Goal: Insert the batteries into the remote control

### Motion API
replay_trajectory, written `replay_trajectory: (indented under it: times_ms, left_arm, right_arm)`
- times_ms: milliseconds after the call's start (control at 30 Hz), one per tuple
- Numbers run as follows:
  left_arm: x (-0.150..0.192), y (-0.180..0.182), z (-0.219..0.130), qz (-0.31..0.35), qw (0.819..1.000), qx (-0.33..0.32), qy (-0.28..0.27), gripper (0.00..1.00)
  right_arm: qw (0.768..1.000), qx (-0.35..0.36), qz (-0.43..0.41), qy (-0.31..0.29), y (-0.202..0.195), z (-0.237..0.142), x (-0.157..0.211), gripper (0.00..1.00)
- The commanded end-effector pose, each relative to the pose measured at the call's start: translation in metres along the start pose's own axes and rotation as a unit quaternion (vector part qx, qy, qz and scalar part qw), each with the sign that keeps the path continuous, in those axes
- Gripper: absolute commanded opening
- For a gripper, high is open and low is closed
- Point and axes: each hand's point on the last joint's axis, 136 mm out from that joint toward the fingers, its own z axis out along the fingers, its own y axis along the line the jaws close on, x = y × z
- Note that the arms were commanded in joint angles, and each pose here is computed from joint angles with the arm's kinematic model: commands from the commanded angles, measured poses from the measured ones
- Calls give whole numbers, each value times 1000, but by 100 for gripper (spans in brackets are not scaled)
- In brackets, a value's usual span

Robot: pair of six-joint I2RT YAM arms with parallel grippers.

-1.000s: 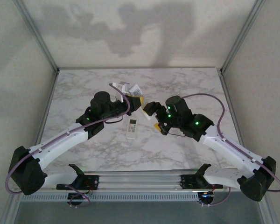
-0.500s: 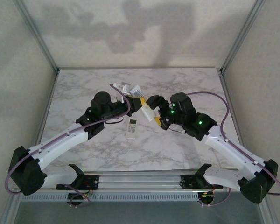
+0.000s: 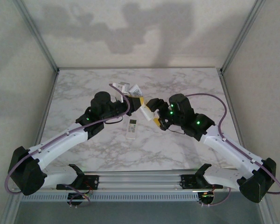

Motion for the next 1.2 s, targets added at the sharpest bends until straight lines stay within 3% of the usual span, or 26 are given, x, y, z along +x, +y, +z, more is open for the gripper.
replay_trajectory:
  times_ms: [0, 567, 833, 967, 1167]
  left_arm:
    - [-24, -32, -6, 15, 998, 53, -25, 0]
    - [-27, -37, -9, 22, 998, 58, -29, 0]
    - [-25, -34, -6, 21, 998, 55, -25, 0]
    - [-28, -37, -7, 22, 998, 60, -29, 0]
    - [-41, -53, -17, 28, 995, 83, -47, 0]
  right_arm:
    - [1000, -20, -7, 11, 9, 1, 4, 94]
    - [999, -11, -20, 26, 7, 13, 6, 99]
    - [998, -39, -38, 37, 24, 11, 10, 99]
    - [999, -6, -36, 23, 7, 12, 5, 99]
    - [996, 93, -9, -10, -50, 16, -5, 98]
